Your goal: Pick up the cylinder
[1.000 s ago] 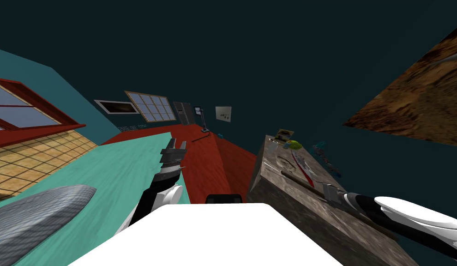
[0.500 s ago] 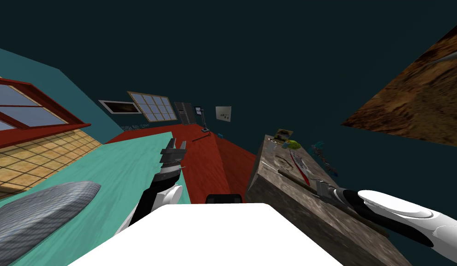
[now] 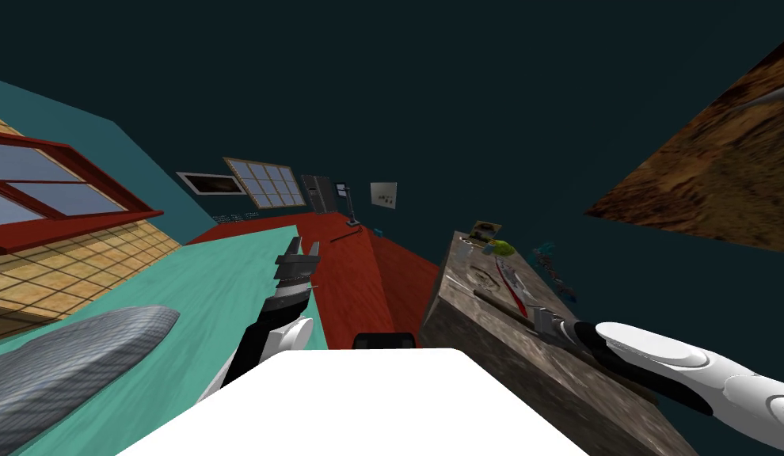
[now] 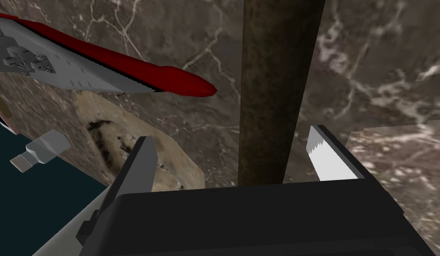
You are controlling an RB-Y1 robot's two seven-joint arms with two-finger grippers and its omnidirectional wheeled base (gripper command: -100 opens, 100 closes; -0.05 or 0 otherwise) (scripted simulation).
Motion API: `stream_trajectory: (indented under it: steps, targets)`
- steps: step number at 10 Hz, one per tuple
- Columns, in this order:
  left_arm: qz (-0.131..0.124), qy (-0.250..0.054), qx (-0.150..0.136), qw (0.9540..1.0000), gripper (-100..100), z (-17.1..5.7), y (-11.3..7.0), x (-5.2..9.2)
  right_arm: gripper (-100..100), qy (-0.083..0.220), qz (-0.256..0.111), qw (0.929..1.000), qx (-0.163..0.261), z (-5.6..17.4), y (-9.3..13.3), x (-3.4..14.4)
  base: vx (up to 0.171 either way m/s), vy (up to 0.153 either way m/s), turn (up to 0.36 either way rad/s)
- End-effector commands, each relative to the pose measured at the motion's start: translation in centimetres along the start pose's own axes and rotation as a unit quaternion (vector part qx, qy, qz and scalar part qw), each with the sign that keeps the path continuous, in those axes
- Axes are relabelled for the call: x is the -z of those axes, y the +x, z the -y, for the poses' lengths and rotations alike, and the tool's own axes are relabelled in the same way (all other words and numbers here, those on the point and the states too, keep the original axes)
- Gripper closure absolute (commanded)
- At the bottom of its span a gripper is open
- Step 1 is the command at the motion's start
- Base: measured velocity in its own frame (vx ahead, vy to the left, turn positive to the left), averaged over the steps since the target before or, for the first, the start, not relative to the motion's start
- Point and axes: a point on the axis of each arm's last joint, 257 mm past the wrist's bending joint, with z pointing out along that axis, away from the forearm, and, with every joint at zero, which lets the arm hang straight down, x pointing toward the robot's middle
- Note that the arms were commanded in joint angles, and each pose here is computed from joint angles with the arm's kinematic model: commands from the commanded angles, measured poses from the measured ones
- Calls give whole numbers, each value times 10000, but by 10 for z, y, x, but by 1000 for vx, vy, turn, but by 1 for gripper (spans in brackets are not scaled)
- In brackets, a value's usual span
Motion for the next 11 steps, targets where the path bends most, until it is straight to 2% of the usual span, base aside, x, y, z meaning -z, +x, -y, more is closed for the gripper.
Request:
stream_trajectory:
  steps: [1,3,5,6,10,11]
  targets:
    - [0,0,0,10000,0,0,0,0,-100,30,3,10000,-46,-2,-5,0,-31,-47,15]
    - [0,0,0,10000,0,0,0,0,-100,-22,-47,9999,-132,-13,-11,1,-35,-55,27]
    - [0,0,0,10000,0,0,0,0,-100,1,-17,9999,-121,-12,-14,0,-21,-33,10]
    - [0,0,0,10000,0,0,0,0,100,14,-17,9999,-132,-11,-15,-1,0,0,0]
    - [0,0,0,10000,0,0,0,0,100,11,-17,9999,-131,-12,-14,-1,0,0,0]
    - [0,0,0,10000,0,0,0,0,0,10,-17,9999,-131,-12,-14,-1,0,0,0]
